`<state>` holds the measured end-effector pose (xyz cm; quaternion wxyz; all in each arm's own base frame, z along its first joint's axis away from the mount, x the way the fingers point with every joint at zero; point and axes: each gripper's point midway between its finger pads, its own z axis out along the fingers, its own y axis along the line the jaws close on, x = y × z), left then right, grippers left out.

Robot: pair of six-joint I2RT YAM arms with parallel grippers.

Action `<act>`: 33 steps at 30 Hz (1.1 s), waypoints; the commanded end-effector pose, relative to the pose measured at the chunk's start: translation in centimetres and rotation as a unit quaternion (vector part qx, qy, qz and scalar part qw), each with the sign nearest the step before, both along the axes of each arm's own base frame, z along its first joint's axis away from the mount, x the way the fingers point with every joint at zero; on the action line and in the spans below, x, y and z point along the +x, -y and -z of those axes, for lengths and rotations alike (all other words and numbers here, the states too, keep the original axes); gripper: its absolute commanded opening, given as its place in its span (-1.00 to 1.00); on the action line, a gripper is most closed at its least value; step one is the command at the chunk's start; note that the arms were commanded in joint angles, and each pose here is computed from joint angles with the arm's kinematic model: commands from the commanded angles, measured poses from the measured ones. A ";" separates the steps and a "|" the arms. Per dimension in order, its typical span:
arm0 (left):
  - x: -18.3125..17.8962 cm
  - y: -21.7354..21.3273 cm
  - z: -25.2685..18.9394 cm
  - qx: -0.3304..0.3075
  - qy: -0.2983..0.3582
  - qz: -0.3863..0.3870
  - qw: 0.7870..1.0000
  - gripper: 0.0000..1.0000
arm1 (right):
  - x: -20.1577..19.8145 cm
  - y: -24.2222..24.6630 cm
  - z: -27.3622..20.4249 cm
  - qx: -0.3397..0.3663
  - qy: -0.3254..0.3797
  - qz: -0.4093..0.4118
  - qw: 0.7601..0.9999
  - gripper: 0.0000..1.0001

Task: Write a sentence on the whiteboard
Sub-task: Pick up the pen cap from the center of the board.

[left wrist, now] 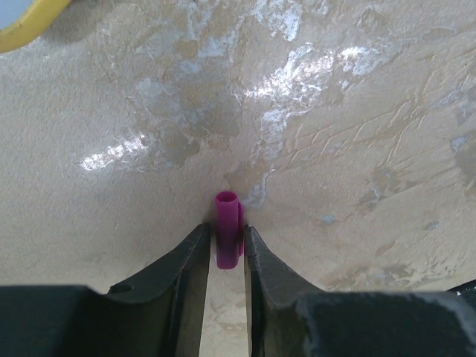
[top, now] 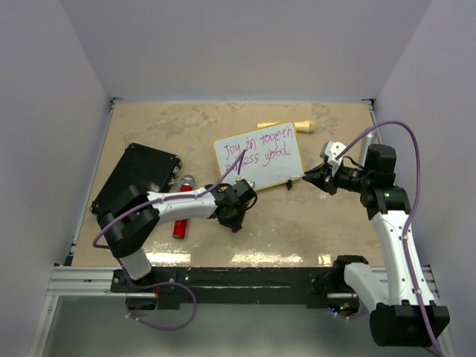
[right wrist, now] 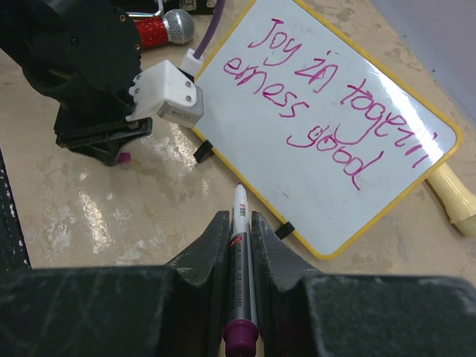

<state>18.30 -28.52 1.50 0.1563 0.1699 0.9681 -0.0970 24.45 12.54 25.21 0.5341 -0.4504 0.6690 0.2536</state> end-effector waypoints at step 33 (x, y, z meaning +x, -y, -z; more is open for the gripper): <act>0.4 -1.9 2.4 0.055 -0.005 0.082 0.995 -0.30 | 0.0 -0.3 0.4 0.008 -0.007 -0.016 1.000 -1.00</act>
